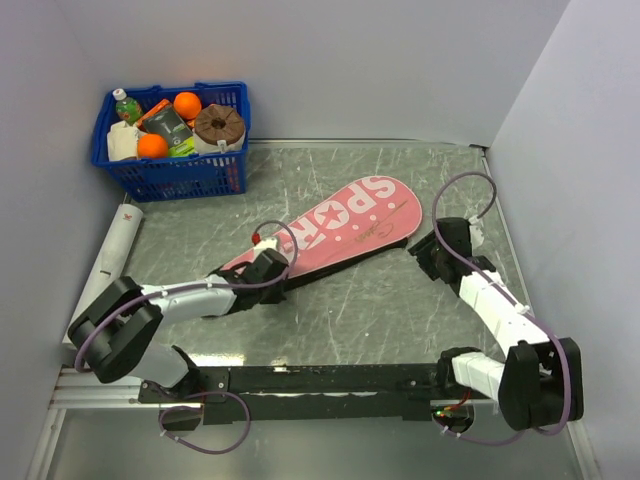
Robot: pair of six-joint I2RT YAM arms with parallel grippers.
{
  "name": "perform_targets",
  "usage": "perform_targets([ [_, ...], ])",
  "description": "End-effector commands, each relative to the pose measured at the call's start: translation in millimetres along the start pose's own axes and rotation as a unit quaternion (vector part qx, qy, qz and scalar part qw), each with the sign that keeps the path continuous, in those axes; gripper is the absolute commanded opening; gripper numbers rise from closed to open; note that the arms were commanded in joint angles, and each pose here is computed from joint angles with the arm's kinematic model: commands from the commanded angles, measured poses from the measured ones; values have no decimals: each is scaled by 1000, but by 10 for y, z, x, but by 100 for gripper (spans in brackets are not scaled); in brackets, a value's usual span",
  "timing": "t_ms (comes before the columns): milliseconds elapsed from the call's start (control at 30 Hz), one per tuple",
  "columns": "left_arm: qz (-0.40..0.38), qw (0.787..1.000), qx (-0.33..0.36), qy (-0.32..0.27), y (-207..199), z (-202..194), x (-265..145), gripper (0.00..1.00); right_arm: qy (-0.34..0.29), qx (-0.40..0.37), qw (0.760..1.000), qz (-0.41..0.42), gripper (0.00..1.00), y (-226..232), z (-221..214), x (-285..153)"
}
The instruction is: Pack up the badminton gear
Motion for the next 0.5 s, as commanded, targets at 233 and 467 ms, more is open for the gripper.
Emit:
perform_targets([
  [233, -203, 979, 24, -12, -473, 368, -516, 5, 55, -200, 978, -12, 55, 387, 136, 267],
  [467, -157, 983, 61, -72, -521, 921, -841, 10, 84, -258, 960, -65, 50, 343, 140, 663],
])
Point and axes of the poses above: each gripper's point midway between its finger pads, its own x axis out along the fingers, its own y axis along the line the jaws close on, z = x × y, the point moved 4 cm from there along -x, back along the fingers, and after that the axes turned 13 degrees about x, right-handed, at the moved point
